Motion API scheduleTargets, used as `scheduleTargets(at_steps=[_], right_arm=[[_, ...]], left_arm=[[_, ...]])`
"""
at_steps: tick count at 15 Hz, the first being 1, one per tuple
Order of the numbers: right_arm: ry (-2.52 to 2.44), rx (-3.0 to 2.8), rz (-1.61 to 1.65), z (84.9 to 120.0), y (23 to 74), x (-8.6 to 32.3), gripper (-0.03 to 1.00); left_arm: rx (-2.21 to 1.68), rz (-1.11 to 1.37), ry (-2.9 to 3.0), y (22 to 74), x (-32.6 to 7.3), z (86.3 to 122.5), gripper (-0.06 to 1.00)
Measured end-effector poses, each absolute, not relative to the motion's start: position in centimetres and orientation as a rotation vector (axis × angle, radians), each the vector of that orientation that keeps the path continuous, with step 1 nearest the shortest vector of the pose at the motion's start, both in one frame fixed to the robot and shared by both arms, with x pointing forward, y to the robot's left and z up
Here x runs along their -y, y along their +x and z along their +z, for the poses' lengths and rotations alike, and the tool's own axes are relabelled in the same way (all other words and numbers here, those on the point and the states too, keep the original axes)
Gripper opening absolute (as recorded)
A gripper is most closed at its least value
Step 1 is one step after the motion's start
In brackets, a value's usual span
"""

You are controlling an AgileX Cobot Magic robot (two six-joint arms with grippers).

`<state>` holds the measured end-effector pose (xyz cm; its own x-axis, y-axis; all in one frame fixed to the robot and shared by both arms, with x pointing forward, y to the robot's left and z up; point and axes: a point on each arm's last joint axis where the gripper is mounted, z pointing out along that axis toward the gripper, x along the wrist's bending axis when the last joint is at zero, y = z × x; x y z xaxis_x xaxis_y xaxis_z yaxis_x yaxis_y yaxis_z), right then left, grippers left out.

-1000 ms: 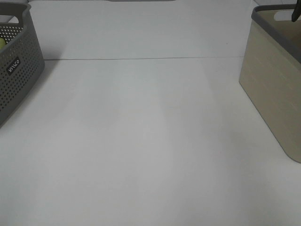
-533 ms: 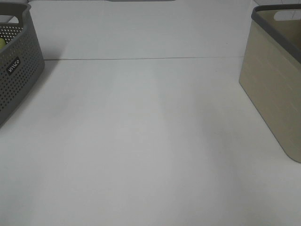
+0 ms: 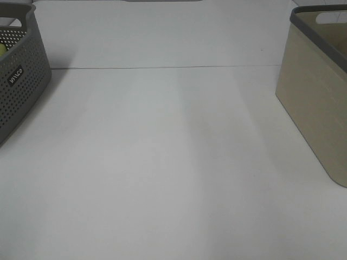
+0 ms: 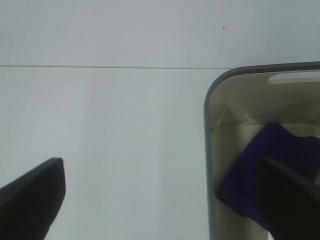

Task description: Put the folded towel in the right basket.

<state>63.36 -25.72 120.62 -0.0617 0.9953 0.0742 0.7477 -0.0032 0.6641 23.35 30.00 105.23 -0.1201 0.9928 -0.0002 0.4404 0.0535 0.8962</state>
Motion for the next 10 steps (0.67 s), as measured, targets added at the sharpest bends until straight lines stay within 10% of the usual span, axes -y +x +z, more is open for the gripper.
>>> scheduleTargets(at_steps=[6, 10], right_arm=[[1.740, -1.793, 0.793, 124.6, 48.6, 27.6, 0.92], [1.746, -1.751, 0.832, 121.1, 36.1, 28.8, 0.92]], left_arm=[[-1.647, 1.022, 1.460, 23.4, -30.0, 105.2, 0.99], [-1.647, 1.022, 1.460, 23.4, -30.0, 105.2, 0.99]])
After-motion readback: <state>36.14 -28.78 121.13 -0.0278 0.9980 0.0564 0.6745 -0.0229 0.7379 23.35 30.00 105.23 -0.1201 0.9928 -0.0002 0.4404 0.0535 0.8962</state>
